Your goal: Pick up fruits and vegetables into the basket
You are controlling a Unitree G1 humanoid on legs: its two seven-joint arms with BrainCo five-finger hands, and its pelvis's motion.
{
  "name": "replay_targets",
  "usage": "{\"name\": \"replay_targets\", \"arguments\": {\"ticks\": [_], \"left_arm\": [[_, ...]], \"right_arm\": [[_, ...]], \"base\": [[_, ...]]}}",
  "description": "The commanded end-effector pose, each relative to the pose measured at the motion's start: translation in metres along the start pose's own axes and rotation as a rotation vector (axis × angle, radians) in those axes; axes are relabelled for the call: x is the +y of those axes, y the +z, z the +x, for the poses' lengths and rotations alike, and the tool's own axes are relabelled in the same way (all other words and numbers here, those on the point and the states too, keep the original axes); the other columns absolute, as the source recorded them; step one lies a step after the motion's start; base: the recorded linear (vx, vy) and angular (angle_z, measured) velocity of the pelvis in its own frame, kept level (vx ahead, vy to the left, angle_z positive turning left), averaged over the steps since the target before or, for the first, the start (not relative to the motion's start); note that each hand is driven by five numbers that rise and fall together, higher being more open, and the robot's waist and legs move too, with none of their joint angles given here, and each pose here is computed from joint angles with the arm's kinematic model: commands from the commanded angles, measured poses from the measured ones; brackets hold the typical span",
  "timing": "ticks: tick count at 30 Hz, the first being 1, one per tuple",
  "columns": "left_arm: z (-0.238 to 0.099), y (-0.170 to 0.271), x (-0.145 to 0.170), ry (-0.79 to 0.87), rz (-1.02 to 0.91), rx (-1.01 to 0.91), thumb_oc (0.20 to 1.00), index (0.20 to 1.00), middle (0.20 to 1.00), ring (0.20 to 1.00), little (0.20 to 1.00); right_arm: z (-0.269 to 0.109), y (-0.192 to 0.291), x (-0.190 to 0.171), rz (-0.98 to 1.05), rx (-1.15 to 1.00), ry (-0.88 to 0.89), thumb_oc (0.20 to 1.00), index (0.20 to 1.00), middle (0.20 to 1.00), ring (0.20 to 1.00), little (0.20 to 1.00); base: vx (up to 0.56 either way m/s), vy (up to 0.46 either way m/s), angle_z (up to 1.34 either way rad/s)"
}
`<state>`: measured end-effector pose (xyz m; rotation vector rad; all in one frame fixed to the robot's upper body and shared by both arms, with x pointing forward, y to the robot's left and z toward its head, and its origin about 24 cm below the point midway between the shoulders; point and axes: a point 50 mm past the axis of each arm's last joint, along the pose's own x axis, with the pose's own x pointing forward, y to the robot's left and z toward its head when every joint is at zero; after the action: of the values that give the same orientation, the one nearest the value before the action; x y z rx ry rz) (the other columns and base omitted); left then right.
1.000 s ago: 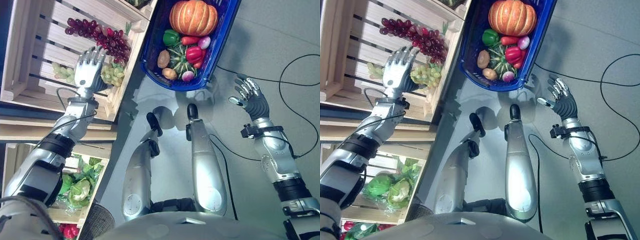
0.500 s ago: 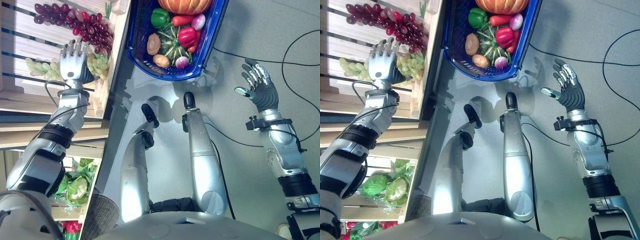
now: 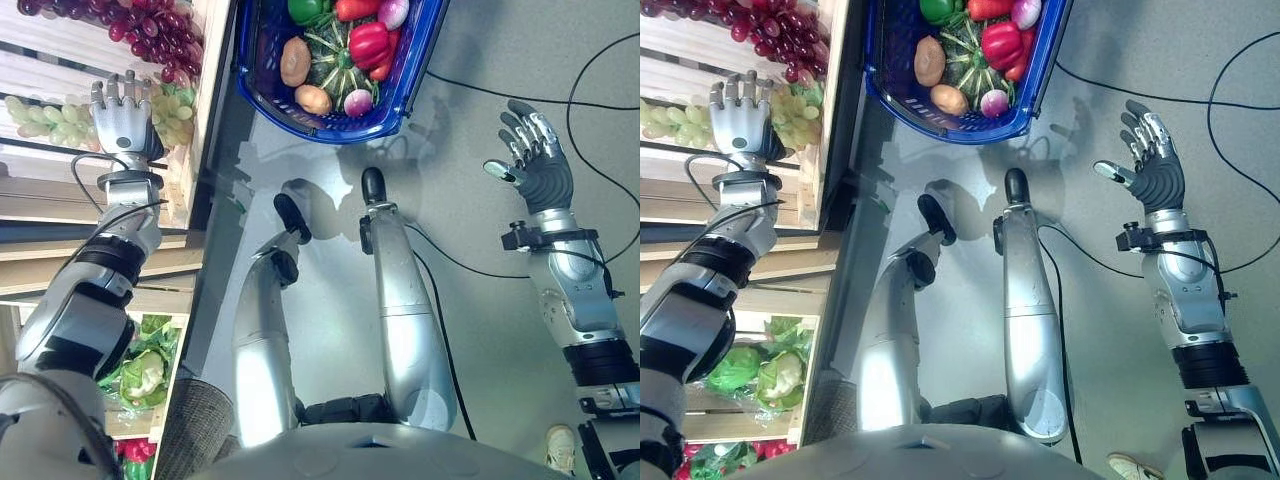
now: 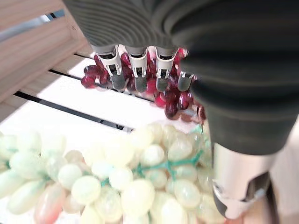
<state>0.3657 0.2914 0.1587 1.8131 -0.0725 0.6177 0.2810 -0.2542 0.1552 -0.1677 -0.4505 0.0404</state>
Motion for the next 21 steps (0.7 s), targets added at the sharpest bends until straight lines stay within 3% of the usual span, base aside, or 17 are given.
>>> {"name": "replay_targets", "arguments": {"ticks": [1,21], "left_arm": [[-0.005,-0.043,-0.011,-0.065,0.161,0.117,1.0,1.0,1.0,1.0,1.0],[-0.001,-0.056,-0.01,-0.088,0.261,0.238,1.0,1.0,1.0,1.0,1.0]], "right_arm": [[0.004,0.016,0.003,0.033,-0.108,-0.008,1.0,1.0,1.0,1.0,1.0],[0.021,0.028,-0.004,0.043,-0.159,-0.018,1.0,1.0,1.0,1.0,1.0]], "base": [[0.03,0.011,-0.06],[0.01,0.023,-0.04]]}}
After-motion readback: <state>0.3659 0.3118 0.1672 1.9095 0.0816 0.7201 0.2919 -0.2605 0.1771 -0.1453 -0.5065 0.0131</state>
